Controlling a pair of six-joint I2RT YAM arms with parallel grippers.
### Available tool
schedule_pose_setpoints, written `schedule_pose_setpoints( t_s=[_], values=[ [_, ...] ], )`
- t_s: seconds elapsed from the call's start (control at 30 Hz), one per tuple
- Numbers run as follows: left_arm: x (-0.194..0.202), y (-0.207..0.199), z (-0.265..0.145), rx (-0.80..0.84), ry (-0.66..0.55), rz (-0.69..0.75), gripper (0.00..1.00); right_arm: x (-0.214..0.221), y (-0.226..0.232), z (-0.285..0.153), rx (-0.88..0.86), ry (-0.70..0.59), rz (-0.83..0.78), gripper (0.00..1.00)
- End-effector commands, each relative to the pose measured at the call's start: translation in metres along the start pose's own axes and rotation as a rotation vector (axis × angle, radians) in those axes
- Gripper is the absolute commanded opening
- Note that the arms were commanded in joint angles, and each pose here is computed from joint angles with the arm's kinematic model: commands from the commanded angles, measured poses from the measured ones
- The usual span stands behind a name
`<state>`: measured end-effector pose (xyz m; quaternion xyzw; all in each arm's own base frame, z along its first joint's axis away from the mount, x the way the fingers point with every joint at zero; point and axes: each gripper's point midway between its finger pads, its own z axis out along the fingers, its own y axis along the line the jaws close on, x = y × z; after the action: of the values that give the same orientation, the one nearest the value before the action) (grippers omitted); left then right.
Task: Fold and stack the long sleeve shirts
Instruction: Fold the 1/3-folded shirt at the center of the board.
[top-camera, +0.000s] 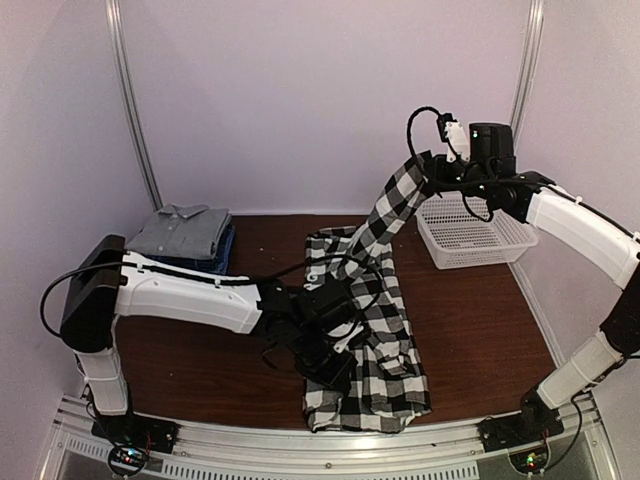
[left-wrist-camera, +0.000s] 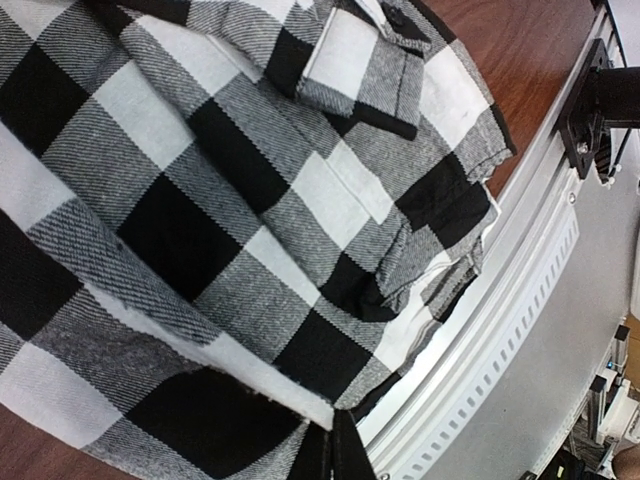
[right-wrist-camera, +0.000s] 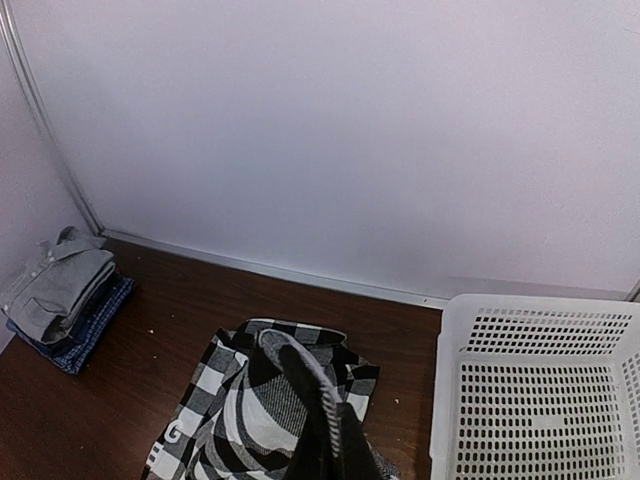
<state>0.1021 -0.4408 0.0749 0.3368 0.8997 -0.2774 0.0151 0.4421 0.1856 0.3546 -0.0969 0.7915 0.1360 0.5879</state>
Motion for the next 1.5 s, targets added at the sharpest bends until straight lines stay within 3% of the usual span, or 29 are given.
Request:
schedule_pose_setpoints(
  t_s=[0.0,0.13,0.37,0.63,0.77,1.03,1.2,1.47],
  values=[
    [-0.001,-0.009,0.010,0.037,0.031,0.042,0.00,0.000,-0.002,0.000,0.005,0.010,0.004,0.00],
    [-0.001,-0.009,0.019,0.051,0.042,0.046,0.06,0.009,0.002,0.000,-0.021,0.047,0.024,0.00],
    [-0.006,-0.015,0.024,0.088,0.024,0.072,0.33,0.030,0.008,-0.010,-0.061,0.128,0.071,0.01],
    [-0.042,-0.044,-0.023,0.166,-0.110,0.122,0.52,0.032,0.002,-0.019,-0.025,0.160,0.065,0.02],
    [-0.068,-0.028,-0.065,0.146,-0.226,0.090,0.53,0.029,-0.009,-0.021,0.040,0.165,0.049,0.03],
    [-0.144,0.076,-0.128,0.053,-0.463,-0.099,0.46,0.023,-0.004,-0.027,0.022,0.185,0.075,0.04],
    [-0.188,0.113,-0.122,0.026,-0.503,-0.115,0.44,0.035,0.001,-0.034,-0.007,0.216,0.090,0.04],
    [-0.233,0.161,-0.079,0.009,-0.497,-0.159,0.36,0.053,0.011,-0.048,-0.054,0.253,0.119,0.05]
  ],
)
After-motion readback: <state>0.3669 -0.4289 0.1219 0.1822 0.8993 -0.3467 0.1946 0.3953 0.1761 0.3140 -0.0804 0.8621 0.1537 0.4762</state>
